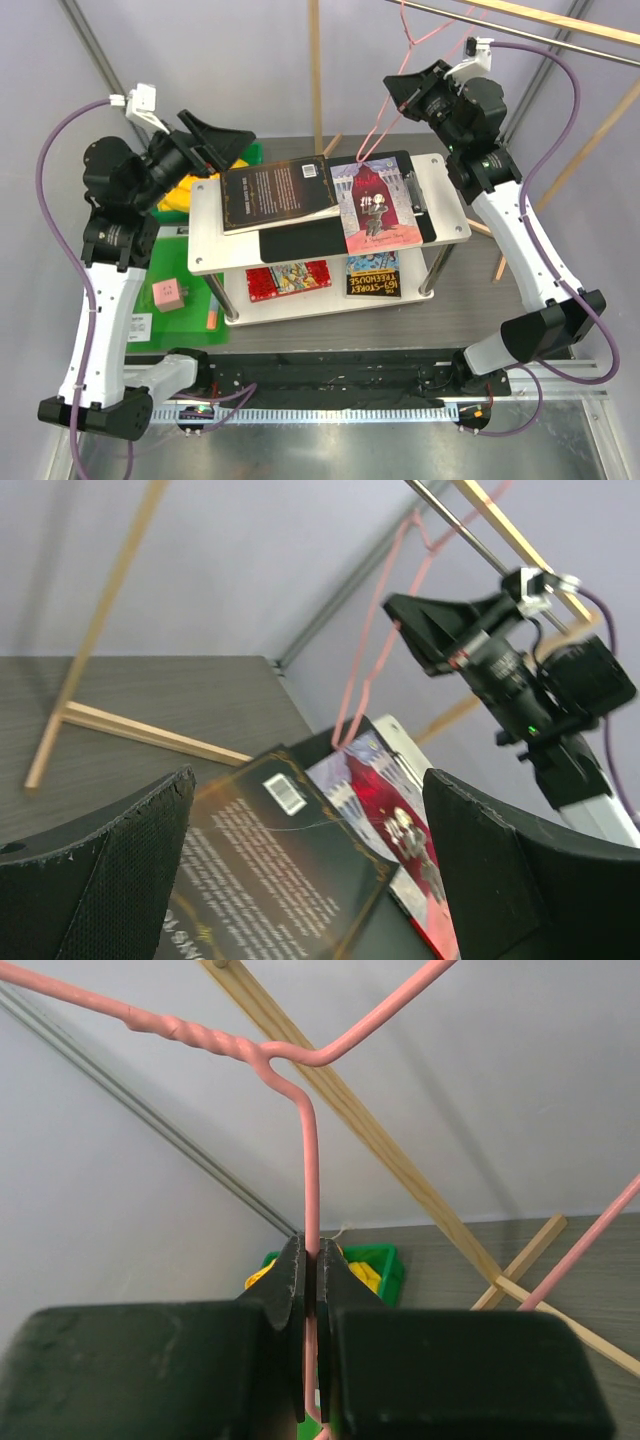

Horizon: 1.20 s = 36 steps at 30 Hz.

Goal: Remove the shorts from the hanger

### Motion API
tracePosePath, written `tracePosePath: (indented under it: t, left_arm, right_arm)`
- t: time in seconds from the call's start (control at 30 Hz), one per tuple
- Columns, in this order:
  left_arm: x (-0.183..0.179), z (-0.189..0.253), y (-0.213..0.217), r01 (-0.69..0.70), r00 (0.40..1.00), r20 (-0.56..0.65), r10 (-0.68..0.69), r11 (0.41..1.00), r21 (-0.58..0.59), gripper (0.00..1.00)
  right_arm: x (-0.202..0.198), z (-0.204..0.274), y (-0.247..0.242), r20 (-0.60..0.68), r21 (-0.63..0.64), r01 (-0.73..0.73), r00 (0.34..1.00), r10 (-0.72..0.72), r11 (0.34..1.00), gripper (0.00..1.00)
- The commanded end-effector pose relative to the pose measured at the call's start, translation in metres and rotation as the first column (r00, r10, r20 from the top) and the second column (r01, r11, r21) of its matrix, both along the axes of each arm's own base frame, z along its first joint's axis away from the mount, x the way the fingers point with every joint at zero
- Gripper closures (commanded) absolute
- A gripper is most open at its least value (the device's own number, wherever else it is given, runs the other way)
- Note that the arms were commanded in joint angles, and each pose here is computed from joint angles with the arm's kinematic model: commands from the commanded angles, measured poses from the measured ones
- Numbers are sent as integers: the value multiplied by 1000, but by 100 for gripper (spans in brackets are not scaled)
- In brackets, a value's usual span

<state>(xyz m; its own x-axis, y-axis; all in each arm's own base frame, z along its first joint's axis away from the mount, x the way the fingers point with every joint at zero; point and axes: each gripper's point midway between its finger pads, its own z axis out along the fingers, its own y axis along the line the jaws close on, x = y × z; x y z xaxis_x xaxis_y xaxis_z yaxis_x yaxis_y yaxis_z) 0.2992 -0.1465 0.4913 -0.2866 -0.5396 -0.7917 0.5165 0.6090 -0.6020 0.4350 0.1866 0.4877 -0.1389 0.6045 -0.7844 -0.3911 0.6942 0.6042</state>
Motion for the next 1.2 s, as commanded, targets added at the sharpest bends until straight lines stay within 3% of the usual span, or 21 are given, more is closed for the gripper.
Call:
tracePosePath:
  t: [0.0,0.3,0.57,0.63,0.97,1.17]
  left_arm:
    - [-31,23,-30,126,989,76,-126,992,-2,6]
    - [-61,25,-69,277,957,89,-276,961,-2,6]
    - [-66,29,-68,280,954,112,-279,960,5,6]
    - [-68,29,-68,278,954,114,-277,961,6,6]
    - [-67,28,-68,277,955,109,-276,961,3,6]
    - [-68,25,-67,277,955,105,-276,961,5,6]
  right_arm:
    - [1,15,-7,71,-15,47,996,-46,999,99]
    - [10,4,-11,46,-12,84,995,-83,996,99]
    - [19,-7,-15,60,21,121,991,-122,992,99]
    - [17,4,-15,125,54,113,985,-119,992,99]
    - [15,34,-31,134,302,145,972,-193,942,99]
    - [21,28,-24,157,282,125,972,-174,951,99]
